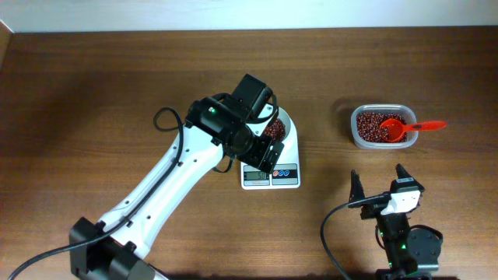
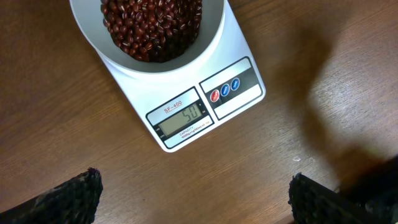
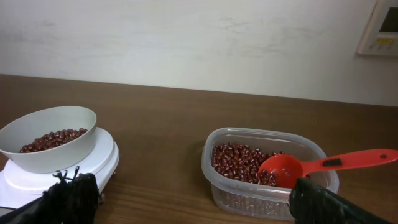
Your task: Scoop item into bowl and weigh 50g on scale
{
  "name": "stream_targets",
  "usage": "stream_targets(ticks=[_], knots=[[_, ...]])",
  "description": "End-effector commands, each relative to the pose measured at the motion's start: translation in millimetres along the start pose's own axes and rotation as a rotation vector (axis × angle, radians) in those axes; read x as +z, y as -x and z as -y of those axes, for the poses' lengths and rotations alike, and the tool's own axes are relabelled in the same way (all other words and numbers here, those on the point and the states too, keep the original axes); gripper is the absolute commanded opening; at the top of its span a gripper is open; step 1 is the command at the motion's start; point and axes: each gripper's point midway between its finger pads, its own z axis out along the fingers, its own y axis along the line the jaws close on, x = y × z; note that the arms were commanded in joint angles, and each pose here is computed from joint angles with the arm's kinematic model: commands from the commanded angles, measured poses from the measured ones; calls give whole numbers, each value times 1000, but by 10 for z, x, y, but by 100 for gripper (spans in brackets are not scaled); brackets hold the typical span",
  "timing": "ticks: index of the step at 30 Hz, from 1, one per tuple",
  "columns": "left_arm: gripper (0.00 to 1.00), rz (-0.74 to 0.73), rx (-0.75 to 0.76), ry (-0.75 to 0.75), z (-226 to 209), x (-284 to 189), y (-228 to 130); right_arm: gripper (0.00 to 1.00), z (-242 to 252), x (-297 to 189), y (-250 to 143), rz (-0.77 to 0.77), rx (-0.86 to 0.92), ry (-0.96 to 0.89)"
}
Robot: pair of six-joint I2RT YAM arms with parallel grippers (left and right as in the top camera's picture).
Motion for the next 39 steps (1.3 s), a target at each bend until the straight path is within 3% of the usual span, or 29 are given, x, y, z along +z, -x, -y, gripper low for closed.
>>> stream_targets(ticks=[1, 2, 3, 4, 7, 10, 13, 15, 18, 20, 22, 24, 28, 30, 39], knots=[[99, 154, 38, 48, 3, -473, 75, 99, -7, 0, -25, -5, 5, 2], [99, 237, 38, 87, -51, -678, 137, 99, -7, 0, -25, -5, 5, 2], [99, 439, 19, 186, -207, -1200, 256, 99, -8, 0, -25, -5, 5, 2], [99, 542, 0, 211, -266, -1499, 267, 99, -7, 0, -25, -5, 5, 2], [99, 827, -104, 210, -534, -2450, -56, 99, -7, 0, -25, -5, 5, 2], [99, 903, -164, 211, -690, -2574, -417, 99, -7, 0, -25, -5, 5, 2], [99, 1047, -203, 254, -869, -2339, -758, 99, -7, 0, -25, -5, 5, 2], [99, 1201, -185, 271, -923, -2209, -837, 99, -7, 0, -25, -5, 5, 2], [99, 1566, -95, 278, -886, -2172, -953, 99, -7, 0, -25, -5, 5, 2], [99, 1712, -45, 272, -854, -2033, -1092, 99, -7, 0, -25, -5, 5, 2], [99, 1736, -42, 281, -911, -1885, -1078, 99, -7, 0, -25, -5, 5, 2], [99, 1666, -67, 289, -1024, -1544, -1058, 99, -8, 0, -25, -5, 5, 2], [99, 1452, -147, 317, -1273, -906, -1111, 99, -7, 0, -25, -5, 5, 2], [99, 1275, -217, 332, -1420, -494, -1241, 99, -7, 0, -25, -5, 5, 1], [99, 1227, -242, 365, -1499, -400, -1292, 99, -7, 0, -25, -5, 5, 1]])
